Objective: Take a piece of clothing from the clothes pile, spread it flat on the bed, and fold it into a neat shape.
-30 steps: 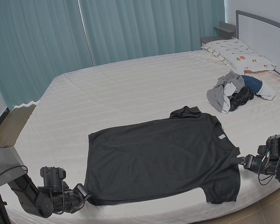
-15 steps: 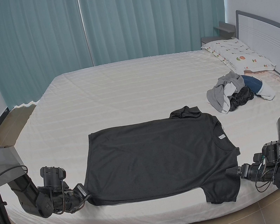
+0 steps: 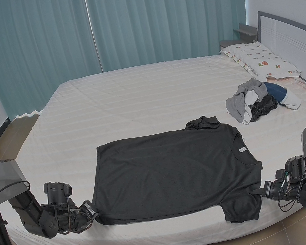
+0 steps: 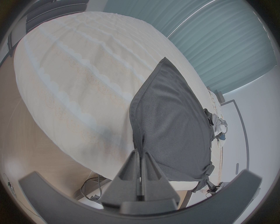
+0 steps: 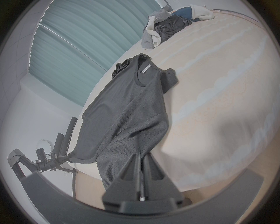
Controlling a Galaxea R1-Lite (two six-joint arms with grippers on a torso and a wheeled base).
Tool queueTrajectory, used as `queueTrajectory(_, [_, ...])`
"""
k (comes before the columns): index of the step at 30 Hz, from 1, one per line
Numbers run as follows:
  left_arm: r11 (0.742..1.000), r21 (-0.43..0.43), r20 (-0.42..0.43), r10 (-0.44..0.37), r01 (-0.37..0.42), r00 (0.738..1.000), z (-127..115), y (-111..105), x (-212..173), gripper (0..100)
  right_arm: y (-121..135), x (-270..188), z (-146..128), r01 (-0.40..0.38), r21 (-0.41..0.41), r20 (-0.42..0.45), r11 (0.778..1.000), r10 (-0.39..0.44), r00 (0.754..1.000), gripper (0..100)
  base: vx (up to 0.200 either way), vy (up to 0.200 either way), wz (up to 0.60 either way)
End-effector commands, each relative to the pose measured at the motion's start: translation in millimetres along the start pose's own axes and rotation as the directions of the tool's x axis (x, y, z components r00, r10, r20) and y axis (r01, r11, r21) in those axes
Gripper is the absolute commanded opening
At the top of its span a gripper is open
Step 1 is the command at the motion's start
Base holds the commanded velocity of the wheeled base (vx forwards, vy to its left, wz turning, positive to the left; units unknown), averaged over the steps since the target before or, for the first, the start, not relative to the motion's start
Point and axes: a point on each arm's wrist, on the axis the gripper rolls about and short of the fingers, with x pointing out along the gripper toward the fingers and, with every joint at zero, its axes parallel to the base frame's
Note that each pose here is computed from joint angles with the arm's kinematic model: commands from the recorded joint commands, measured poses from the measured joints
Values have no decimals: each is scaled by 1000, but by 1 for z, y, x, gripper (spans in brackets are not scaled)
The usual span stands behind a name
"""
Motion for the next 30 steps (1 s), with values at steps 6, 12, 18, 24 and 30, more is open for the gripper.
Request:
queueTrajectory(6, [996, -74, 18, -48, 49, 999, 13, 0, -7, 0, 7, -15, 8, -12, -23, 42, 1000, 13, 999, 0, 0, 0, 0])
queueTrajectory(12, [993, -104, 18, -62, 63, 998, 13, 1, -14, 0, 11, -18, 5, -16, -69, 28, 998, 18, 999, 0, 0, 0, 0])
queueTrajectory(18, [992, -119, 21, -35, 37, 999, 7, 10, -24, 0, 14, -40, -6, 11, -95, -12, 995, -12, 1000, 0, 0, 0, 0])
queueTrajectory(24, [994, -100, 29, -39, 42, 999, -9, 17, -38, 0, 13, -58, -13, 35, -100, -33, 994, -39, 999, 0, 0, 0, 0])
queueTrajectory(30, [994, -90, 51, -55, 59, 997, -15, 22, -41, 0, 13, -60, -15, 41, -105, -45, 994, -46, 998, 0, 0, 0, 0])
